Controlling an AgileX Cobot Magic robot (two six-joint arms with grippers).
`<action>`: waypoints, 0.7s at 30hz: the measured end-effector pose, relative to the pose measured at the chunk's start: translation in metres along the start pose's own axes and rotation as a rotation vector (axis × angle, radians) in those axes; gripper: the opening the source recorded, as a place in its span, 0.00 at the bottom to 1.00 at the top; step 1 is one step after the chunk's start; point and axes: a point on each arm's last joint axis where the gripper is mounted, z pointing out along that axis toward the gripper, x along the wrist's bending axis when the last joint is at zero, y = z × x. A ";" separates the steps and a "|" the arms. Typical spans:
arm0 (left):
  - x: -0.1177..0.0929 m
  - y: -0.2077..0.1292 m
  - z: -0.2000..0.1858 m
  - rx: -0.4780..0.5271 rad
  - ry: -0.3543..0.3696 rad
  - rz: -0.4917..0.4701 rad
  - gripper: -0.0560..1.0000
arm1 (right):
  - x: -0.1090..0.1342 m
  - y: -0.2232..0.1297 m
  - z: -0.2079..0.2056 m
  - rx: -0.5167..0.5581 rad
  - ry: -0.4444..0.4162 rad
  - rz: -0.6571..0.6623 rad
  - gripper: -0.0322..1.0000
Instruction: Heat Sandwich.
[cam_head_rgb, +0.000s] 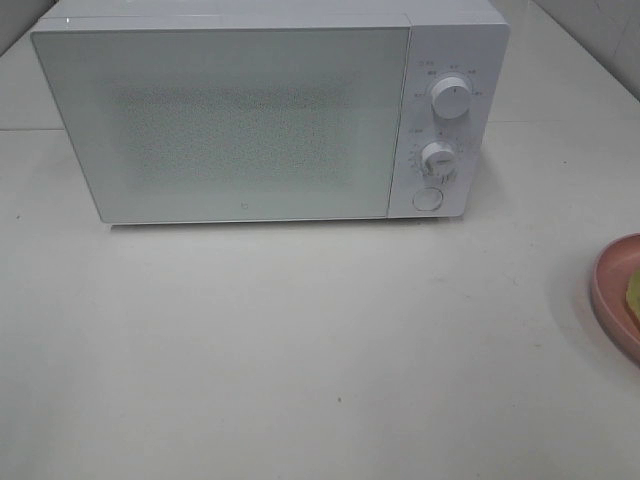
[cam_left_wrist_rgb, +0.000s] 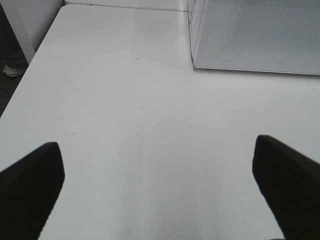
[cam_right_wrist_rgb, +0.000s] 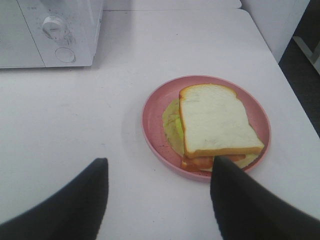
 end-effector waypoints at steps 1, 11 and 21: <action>0.000 0.000 0.000 -0.001 0.000 0.000 0.97 | 0.000 0.000 0.000 0.000 0.000 0.000 0.60; 0.000 0.000 0.000 -0.001 0.000 0.000 0.97 | 0.000 0.000 0.000 0.000 0.000 0.000 0.60; 0.000 0.000 0.000 -0.001 0.000 0.000 0.97 | 0.000 0.000 0.000 0.000 0.000 0.000 0.60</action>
